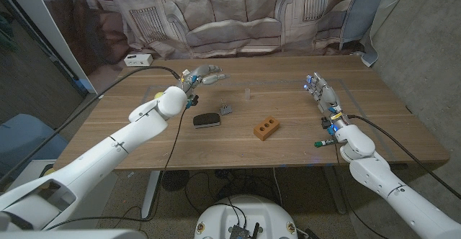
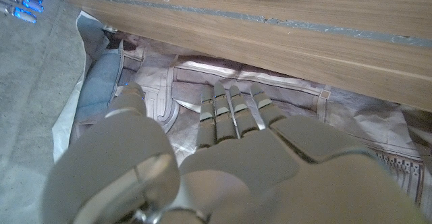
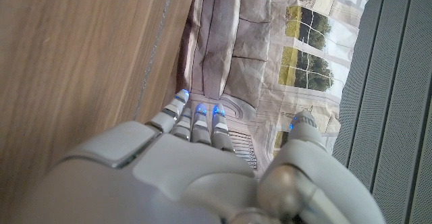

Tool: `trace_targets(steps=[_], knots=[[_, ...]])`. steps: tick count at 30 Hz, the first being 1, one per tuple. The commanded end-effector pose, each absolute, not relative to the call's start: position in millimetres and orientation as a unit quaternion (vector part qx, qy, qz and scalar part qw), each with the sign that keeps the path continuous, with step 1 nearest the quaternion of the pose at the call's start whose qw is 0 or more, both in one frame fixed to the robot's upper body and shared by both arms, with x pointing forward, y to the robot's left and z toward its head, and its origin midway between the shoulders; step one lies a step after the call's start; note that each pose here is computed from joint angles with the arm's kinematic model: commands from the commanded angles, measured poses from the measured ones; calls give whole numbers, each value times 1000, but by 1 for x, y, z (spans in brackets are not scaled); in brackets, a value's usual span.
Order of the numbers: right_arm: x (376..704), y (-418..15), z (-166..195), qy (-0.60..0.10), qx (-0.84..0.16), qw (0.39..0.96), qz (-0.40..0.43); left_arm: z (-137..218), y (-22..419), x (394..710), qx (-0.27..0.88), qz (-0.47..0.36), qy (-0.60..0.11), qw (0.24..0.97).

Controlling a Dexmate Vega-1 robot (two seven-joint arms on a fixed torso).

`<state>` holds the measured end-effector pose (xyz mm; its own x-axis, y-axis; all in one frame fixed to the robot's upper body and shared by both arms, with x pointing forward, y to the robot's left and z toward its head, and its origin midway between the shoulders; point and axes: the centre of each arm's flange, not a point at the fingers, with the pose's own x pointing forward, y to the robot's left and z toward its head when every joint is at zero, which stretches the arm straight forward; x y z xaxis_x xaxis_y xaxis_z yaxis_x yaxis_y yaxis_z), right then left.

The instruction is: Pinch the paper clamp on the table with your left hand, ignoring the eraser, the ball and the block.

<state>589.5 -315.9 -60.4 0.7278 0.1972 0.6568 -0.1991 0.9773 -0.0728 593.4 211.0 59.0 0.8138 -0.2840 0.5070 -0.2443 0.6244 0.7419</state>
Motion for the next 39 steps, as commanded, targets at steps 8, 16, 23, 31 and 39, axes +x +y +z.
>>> trace_targets(steps=[8, 16, 23, 31, 39], knots=[[599, -309, -50, -371, -8, 922, 110, 49, 237, 592, 308, -7, -330, 892], [602, -300, -56, -394, -30, 913, 101, 43, 248, 590, 276, -22, -339, 899], [594, -296, -49, -387, -40, 915, 105, 36, 253, 582, 236, -27, -368, 899], [583, -295, -47, -380, -28, 919, 99, 26, 256, 583, 180, -76, -378, 905], [582, -291, -46, -378, -32, 919, 108, 13, 265, 588, 104, -107, -385, 911]])
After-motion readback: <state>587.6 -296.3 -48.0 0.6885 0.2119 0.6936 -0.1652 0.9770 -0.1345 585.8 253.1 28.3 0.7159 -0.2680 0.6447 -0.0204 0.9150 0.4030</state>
